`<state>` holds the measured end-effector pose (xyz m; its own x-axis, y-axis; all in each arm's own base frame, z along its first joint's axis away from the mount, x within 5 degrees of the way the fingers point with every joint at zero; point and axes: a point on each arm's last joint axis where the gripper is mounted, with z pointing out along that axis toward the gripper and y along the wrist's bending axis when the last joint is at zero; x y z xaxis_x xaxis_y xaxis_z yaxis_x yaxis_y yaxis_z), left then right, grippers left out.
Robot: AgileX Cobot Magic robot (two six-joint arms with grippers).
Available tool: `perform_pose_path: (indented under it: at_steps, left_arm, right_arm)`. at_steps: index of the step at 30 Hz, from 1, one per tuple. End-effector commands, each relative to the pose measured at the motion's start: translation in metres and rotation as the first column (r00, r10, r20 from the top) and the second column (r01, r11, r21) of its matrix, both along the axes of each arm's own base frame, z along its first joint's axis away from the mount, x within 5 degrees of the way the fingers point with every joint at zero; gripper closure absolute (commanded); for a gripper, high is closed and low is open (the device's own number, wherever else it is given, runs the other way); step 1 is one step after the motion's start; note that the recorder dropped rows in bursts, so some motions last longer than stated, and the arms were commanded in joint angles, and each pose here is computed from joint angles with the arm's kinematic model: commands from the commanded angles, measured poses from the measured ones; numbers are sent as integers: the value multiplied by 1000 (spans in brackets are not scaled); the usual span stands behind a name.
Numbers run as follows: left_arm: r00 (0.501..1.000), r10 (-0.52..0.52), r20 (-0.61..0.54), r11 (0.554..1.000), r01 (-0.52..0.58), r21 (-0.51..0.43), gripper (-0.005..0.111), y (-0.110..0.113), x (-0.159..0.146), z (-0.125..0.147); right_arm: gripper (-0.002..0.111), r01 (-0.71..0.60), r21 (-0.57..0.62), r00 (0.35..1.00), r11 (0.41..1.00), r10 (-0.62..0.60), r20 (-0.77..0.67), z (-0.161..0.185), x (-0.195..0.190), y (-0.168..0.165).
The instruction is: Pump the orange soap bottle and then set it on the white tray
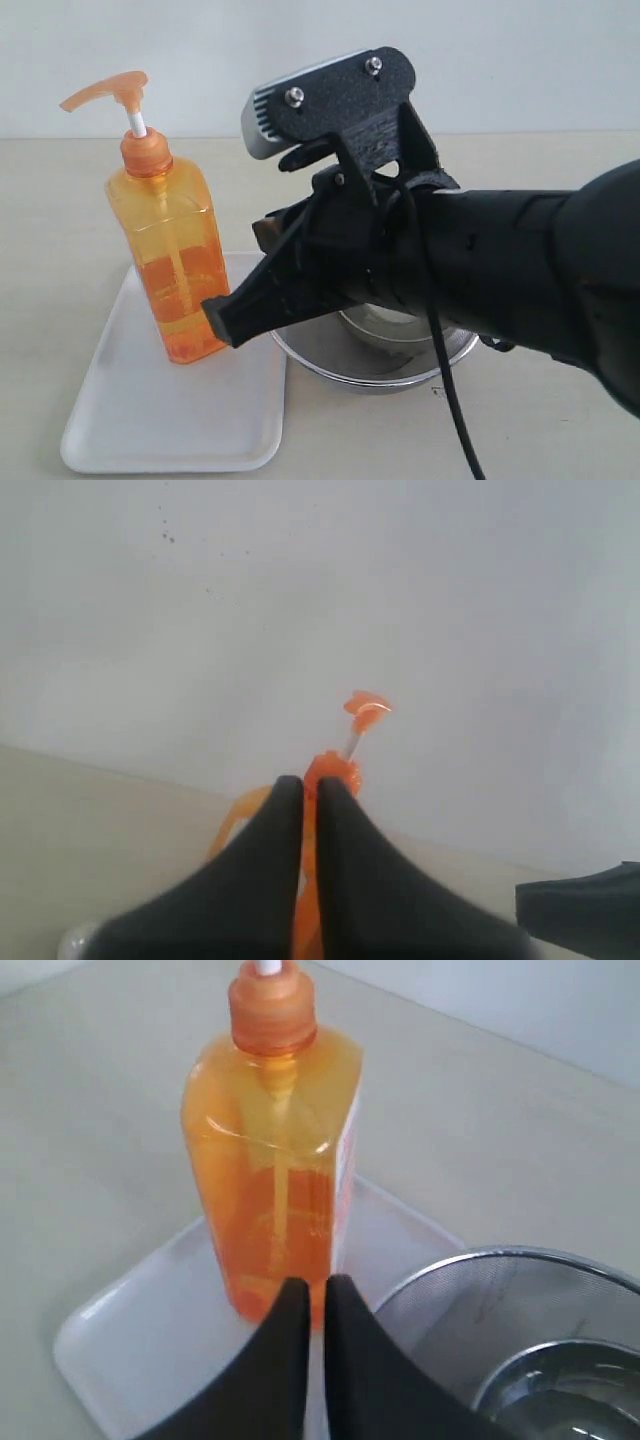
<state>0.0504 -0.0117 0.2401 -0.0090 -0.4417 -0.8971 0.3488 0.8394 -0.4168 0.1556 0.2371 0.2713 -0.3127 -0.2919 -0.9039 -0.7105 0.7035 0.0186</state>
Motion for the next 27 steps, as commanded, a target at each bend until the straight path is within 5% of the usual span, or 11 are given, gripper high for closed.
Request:
perform_pose_path:
  at_steps: [1, 8, 22, 27]
  left_arm:
    - [999, 6, -51, 1000, -6, -5, 102, -1, 5, -4]
    - [978, 47, -201, 998, -36, 59, 102, -7, 24, -7]
    - [926, 91, -367, 984, -27, 178, 102, -37, 88, 33]
    - [895, 127, -428, 941, 28, 338, 102, -52, 118, 22]
  right_arm:
    - [108, 24, -59, 999, 998, -22, 30, -9, 1, -8]
    - [108, 59, -79, 998, 995, -56, 41, -11, 14, -19]
    - [108, 37, -34, 997, 999, -35, 66, 7, 24, -15]
    - [108, 33, -19, 999, 999, -32, 31, 6, 32, -21]
